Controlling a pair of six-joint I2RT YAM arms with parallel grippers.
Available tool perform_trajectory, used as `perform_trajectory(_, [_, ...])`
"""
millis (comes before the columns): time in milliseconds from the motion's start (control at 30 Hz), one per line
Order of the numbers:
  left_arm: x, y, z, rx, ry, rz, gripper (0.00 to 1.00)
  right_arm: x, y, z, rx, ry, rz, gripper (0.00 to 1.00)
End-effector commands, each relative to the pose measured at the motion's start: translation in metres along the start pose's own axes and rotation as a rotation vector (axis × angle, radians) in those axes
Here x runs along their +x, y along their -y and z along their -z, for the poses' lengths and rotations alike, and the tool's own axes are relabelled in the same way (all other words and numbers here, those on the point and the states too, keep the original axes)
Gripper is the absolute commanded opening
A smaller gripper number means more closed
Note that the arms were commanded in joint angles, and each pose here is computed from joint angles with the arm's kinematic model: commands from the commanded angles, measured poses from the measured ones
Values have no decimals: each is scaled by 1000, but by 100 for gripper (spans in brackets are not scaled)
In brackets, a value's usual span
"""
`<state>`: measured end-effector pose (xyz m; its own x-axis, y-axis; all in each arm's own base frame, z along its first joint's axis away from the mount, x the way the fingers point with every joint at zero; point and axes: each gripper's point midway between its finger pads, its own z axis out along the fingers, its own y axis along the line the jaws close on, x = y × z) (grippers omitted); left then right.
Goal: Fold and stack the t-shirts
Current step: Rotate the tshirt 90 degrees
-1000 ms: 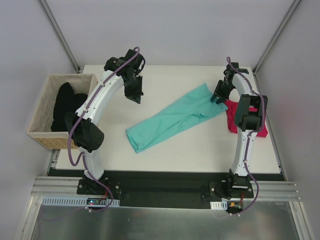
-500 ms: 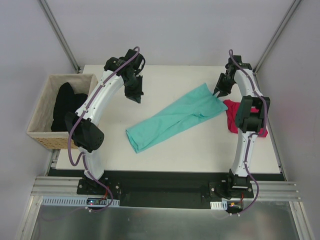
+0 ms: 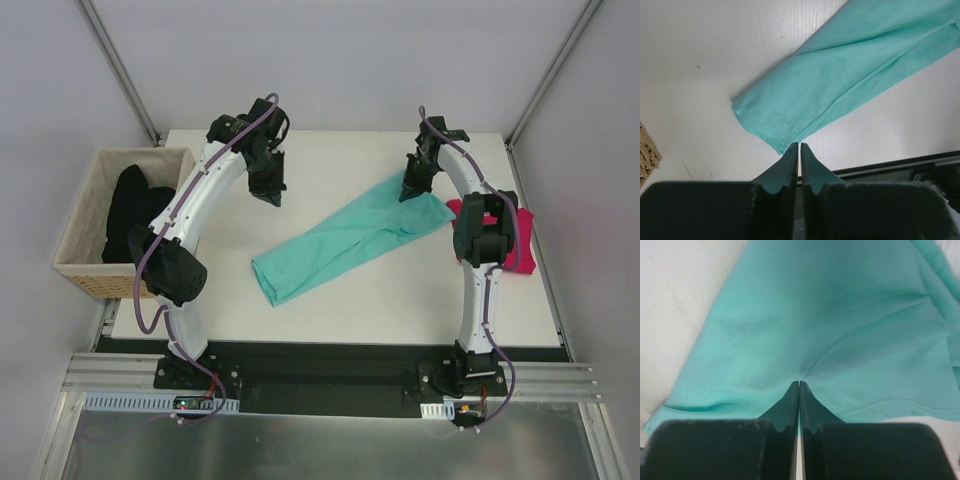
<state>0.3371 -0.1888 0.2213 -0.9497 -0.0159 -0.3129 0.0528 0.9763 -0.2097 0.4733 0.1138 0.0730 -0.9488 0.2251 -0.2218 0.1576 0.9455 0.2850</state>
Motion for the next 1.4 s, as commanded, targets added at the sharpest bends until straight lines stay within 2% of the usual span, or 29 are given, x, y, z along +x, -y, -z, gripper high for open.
perform_trajectory(0, [-2, -11, 27, -11, 71, -12, 5, 1, -4, -9, -30, -23, -30, 1])
perform_trajectory(233, [7, -24, 17, -53, 42, 8, 7, 6, -3, -15, -21, 3, -72, 1])
perform_trajectory(467, [13, -26, -6, -58, -20, 9, 4, 10, 1, -18, -4, 12, -110, 1])
perform_trajectory(800, [2, -30, 0, -46, -4, 13, 5, 13, 0, -37, -17, -40, -120, 1])
perform_trajectory(1100, [5, -42, -1, -65, -35, 55, 4, -1, -15, -55, -111, -98, -14, 1])
perform_trajectory(1367, [5, -44, 2, -69, -47, 75, 4, -1, -38, -60, -295, -99, 107, 1])
